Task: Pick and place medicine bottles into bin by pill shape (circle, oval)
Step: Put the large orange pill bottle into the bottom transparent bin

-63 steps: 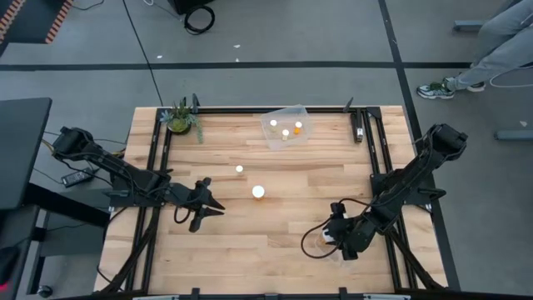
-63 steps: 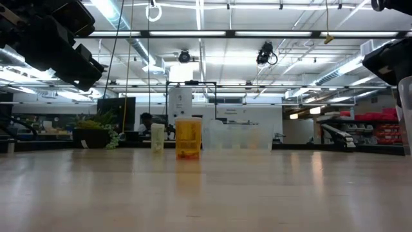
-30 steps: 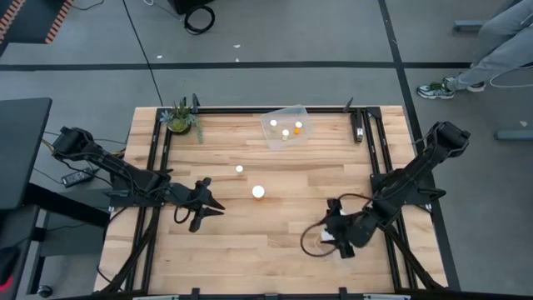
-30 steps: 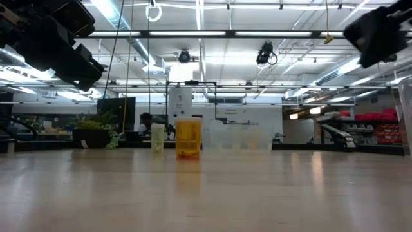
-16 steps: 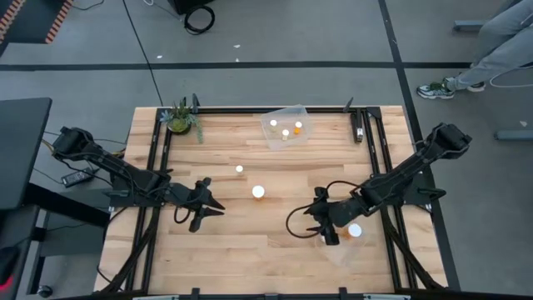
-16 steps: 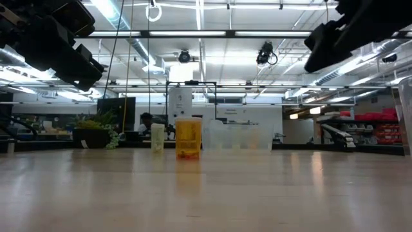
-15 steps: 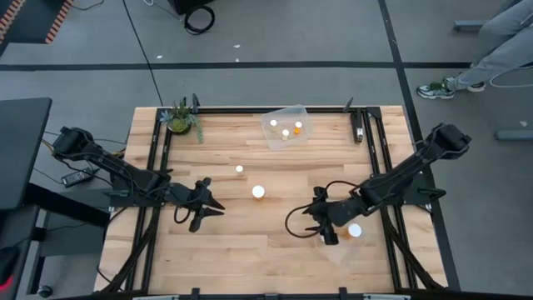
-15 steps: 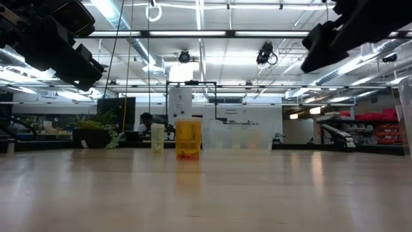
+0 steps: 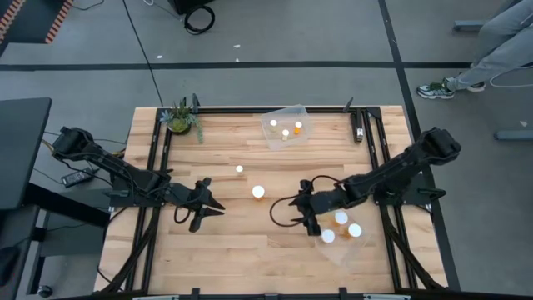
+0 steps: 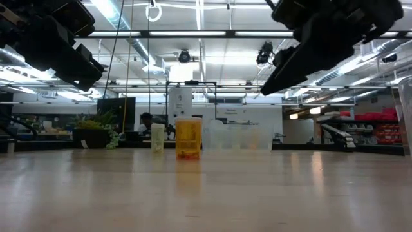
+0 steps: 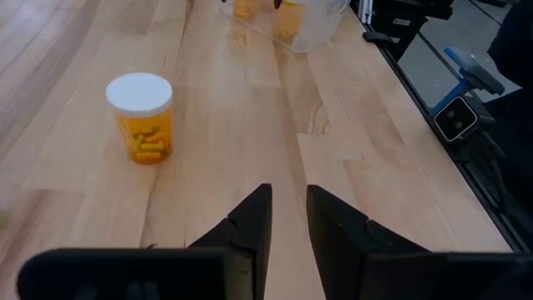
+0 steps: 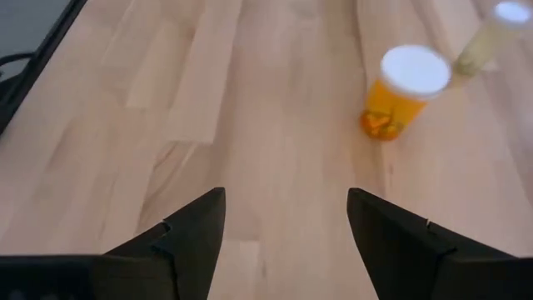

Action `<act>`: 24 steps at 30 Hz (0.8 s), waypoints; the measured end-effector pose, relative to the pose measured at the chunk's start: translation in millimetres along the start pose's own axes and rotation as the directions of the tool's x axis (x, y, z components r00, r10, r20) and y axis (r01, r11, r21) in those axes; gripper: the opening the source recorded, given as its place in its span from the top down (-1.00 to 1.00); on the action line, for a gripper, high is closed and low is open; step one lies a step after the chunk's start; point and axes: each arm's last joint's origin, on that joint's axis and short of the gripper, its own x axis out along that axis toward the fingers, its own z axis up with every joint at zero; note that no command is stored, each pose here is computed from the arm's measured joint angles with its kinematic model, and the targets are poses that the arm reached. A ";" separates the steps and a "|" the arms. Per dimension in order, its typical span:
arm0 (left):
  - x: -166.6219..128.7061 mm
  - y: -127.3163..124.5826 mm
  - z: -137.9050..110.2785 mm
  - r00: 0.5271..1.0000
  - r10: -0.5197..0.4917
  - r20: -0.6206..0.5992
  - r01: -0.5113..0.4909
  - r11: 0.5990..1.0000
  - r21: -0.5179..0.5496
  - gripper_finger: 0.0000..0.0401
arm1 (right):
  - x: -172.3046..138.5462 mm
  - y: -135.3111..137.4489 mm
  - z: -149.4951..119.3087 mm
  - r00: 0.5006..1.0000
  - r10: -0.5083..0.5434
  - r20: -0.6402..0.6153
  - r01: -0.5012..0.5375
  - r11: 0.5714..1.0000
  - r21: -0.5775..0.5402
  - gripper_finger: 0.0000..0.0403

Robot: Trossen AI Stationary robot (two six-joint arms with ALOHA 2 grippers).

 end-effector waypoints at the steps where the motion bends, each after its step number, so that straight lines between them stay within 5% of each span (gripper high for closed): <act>1: 0.0 0.0 0.0 1.000 0.000 0.000 0.000 1.000 0.000 0.57 | 1.3 -2.7 1.3 1.000 -0.004 0.010 0.004 1.000 0.001 -0.28; 14: 0.0 0.0 0.0 1.000 0.000 0.000 0.000 1.000 -0.001 0.58 | 38.7 -40.4 15.9 0.997 -0.021 0.073 0.020 1.000 0.013 -0.28; 24: 0.0 0.0 0.0 1.000 0.000 0.000 0.000 1.000 0.000 0.60 | 61.3 -46.1 63.2 1.000 -0.021 -0.002 0.021 0.996 -0.091 -0.28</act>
